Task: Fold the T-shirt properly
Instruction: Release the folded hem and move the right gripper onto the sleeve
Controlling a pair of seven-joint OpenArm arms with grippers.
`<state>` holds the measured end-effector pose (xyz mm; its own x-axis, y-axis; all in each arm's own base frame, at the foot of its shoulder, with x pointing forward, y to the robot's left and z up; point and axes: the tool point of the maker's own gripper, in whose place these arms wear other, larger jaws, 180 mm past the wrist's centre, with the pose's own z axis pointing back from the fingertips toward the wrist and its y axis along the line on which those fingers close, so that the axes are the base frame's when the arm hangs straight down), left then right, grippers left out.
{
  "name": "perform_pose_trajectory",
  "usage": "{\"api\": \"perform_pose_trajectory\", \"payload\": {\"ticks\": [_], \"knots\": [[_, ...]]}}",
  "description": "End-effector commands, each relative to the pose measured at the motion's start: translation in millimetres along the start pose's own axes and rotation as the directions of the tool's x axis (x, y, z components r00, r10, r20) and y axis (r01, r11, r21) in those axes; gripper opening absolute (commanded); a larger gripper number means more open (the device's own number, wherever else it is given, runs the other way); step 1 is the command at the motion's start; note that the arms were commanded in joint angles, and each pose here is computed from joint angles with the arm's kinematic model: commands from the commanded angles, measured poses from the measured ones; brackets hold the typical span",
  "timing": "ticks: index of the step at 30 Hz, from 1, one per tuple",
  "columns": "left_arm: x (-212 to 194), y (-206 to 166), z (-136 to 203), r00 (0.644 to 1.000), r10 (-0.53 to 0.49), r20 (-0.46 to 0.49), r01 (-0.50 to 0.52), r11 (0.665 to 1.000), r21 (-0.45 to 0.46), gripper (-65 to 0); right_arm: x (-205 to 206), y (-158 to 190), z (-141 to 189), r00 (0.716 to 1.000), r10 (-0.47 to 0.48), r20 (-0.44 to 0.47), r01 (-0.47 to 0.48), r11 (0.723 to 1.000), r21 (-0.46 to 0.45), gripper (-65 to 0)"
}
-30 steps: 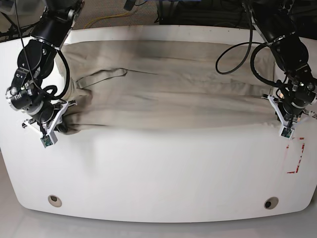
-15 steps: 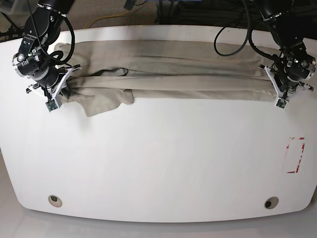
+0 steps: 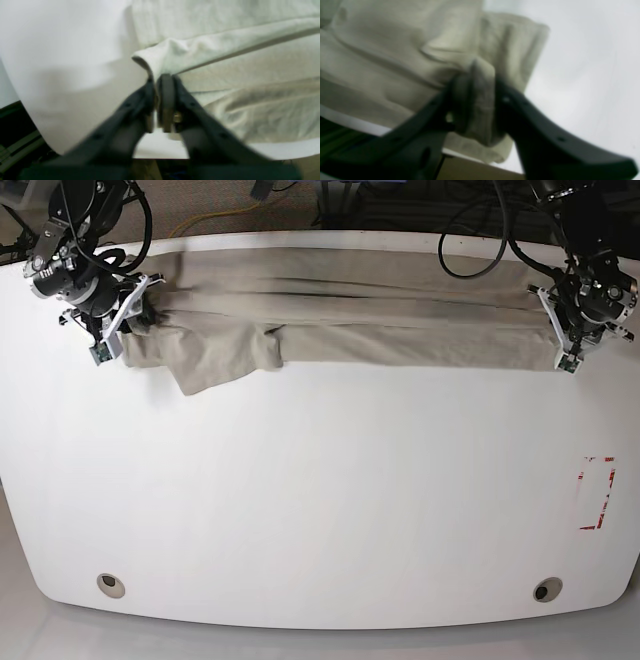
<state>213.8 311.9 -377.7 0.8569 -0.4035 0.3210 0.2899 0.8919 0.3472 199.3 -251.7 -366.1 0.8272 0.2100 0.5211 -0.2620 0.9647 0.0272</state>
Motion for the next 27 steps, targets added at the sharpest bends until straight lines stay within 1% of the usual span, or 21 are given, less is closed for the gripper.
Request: {"api": "perform_pose_trajectory", "payload": {"ticks": [1,3,4,5,6,8,13,14,15,17,19,23,27], "knots": [[-8,4,-3,1.000,0.001,-0.028,-0.001,1.000,0.007,-45.7,3,-17,12,1.000,-0.004,0.022,0.006,0.998,-0.056,-30.0],[-10,4,-4,0.999,0.003,-0.033,-0.003,1.000,0.002,-37.6,1,-30,21,0.999,-0.035,0.037,0.039,0.995,-0.095,-23.1],[-9,4,-4,1.000,0.003,-0.031,-0.002,1.000,0.004,-34.3,0,-36,25,0.998,-0.047,0.044,0.052,0.992,-0.114,-21.1],[-9,4,-3,1.000,0.003,-0.029,-0.003,1.000,0.005,-31.4,0,-40,29,0.997,-0.057,0.055,0.063,0.990,-0.124,-20.3],[-8,6,-1,1.000,0.005,-0.024,-0.004,1.000,0.013,-30.1,4,-41,32,0.995,-0.060,0.074,0.069,0.990,-0.125,-20.6],[1,10,5,1.000,-0.005,0.002,0.005,0.999,0.033,-29.9,11,-42,36,0.990,-0.073,0.119,0.086,0.991,-0.107,-20.5],[19,17,23,0.998,-0.029,0.063,0.023,0.996,0.083,-29.7,43,-33,38,0.969,-0.080,0.235,0.089,0.996,-0.025,-20.5],[19,17,24,0.998,-0.029,0.060,0.024,0.996,0.087,-29.7,47,-33,39,0.967,-0.077,0.245,0.086,0.996,-0.026,-20.5],[19,18,25,0.998,-0.031,0.046,0.027,0.995,0.091,-29.7,62,-29,35,0.961,-0.060,0.270,0.066,0.998,-0.011,-20.5],[21,20,26,0.999,-0.028,0.037,0.024,0.995,0.097,-29.7,73,-21,24,0.963,-0.042,0.267,0.039,0.999,0.018,-20.5],[25,23,27,0.999,-0.020,0.034,0.017,0.995,0.103,-29.7,82,-15,8,0.970,-0.022,0.241,0.012,0.999,0.042,-20.5],[35,10,23,0.998,-0.032,0.048,0.028,0.997,0.076,-29.9,88,-10,-24,0.984,-0.026,0.176,0.012,0.997,0.079,-20.5],[39,-1,20,0.997,-0.058,0.052,0.056,0.997,0.052,-29.9,93,-12,-47,0.992,-0.040,0.123,0.027,0.994,0.104,-20.5]]}}
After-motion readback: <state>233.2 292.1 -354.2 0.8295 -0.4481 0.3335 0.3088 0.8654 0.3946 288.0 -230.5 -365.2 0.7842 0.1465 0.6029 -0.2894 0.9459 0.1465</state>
